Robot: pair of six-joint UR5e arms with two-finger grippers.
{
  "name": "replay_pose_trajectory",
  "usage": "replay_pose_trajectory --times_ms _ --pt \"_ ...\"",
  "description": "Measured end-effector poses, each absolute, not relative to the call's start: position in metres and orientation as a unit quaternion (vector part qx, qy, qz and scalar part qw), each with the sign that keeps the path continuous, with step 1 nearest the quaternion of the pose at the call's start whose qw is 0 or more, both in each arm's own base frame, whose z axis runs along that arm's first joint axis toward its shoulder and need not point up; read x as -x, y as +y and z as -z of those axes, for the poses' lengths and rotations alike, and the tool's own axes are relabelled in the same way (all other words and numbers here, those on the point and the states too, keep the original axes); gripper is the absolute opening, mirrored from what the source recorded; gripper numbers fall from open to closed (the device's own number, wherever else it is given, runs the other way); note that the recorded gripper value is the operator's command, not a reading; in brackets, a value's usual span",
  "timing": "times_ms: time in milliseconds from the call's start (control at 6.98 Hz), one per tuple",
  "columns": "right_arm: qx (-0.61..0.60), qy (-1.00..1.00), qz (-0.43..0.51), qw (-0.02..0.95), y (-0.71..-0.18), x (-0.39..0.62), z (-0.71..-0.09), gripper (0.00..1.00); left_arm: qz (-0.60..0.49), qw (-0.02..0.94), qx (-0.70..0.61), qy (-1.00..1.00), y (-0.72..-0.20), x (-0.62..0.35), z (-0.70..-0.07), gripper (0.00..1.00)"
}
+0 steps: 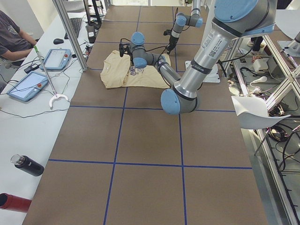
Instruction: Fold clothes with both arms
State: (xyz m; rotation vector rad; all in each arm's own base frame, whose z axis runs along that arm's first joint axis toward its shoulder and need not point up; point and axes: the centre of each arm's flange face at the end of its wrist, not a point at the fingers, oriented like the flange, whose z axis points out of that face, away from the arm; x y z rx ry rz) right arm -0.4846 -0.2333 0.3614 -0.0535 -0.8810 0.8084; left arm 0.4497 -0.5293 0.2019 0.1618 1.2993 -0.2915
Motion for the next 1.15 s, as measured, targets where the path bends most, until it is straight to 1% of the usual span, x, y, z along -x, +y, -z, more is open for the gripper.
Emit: replay_pose_trajectory --times_ms 143,287,573,716,860,1146 --pt "0.026 -0.417 -0.382 0.825 -0.234 0.478 -0.357 0.00 0.142 0.790 -0.064 0.593 -0.514 -0.440 -0.220 0.84" --pt "0.028 -0.419 -0.381 0.824 -0.233 0.470 -0.353 0.00 0.146 0.797 -0.054 0.583 -0.480 -0.430 -0.247 0.84" --pt "0.033 -0.420 -0.378 0.825 -0.230 0.463 -0.352 0.00 0.174 0.819 -0.034 0.546 -0.401 -0.450 -0.286 0.83" --pt "0.036 -0.420 -0.376 0.825 -0.228 0.462 -0.351 0.00 0.187 0.834 -0.024 0.519 -0.364 -0.472 -0.293 0.79" --pt "0.039 -0.421 -0.374 0.825 -0.227 0.462 -0.350 0.00 0.195 0.846 -0.013 0.497 -0.334 -0.492 -0.298 0.78" --pt "0.041 -0.423 -0.373 0.825 -0.227 0.461 -0.348 0.00 0.195 0.861 0.004 0.470 -0.296 -0.511 -0.312 0.74"
